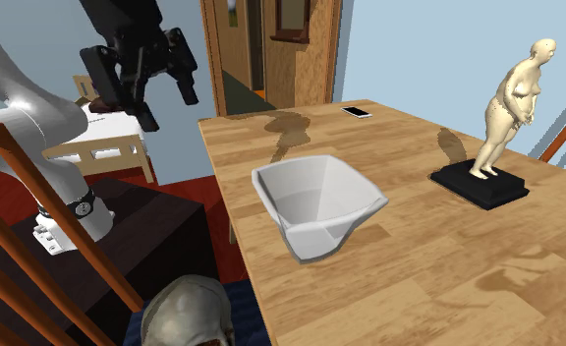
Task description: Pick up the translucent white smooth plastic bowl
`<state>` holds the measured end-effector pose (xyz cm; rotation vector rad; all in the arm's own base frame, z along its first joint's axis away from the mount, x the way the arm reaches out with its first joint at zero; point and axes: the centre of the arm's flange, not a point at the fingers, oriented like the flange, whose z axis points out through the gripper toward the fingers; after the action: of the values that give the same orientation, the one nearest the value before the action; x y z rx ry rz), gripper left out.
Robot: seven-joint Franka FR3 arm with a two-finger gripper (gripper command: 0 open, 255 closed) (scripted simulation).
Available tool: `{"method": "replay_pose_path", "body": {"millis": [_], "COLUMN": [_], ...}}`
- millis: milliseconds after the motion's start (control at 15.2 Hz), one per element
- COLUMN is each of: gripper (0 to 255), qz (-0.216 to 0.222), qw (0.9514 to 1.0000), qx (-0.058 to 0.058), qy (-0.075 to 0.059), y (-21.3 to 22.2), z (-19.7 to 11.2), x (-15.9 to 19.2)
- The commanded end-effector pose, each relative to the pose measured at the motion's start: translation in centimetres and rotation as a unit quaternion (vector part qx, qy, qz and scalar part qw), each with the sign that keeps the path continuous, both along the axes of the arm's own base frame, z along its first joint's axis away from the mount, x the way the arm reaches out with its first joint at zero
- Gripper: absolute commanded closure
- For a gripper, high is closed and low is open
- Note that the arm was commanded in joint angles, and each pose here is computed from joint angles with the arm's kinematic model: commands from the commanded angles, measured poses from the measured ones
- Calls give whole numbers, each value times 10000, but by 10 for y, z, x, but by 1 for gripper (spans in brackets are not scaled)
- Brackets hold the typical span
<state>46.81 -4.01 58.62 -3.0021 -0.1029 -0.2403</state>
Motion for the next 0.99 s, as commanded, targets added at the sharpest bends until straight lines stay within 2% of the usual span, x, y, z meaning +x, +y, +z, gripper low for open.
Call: {"method": "replay_pose_path", "body": {"millis": [0,924], "gripper": [0,0], "qz": [-34,-267], "qw": [10000,9984], "qx": [52,439], "qy": [31,244], "y": [-7,-49], "z": [-10,-73], "x": [29,205]}}
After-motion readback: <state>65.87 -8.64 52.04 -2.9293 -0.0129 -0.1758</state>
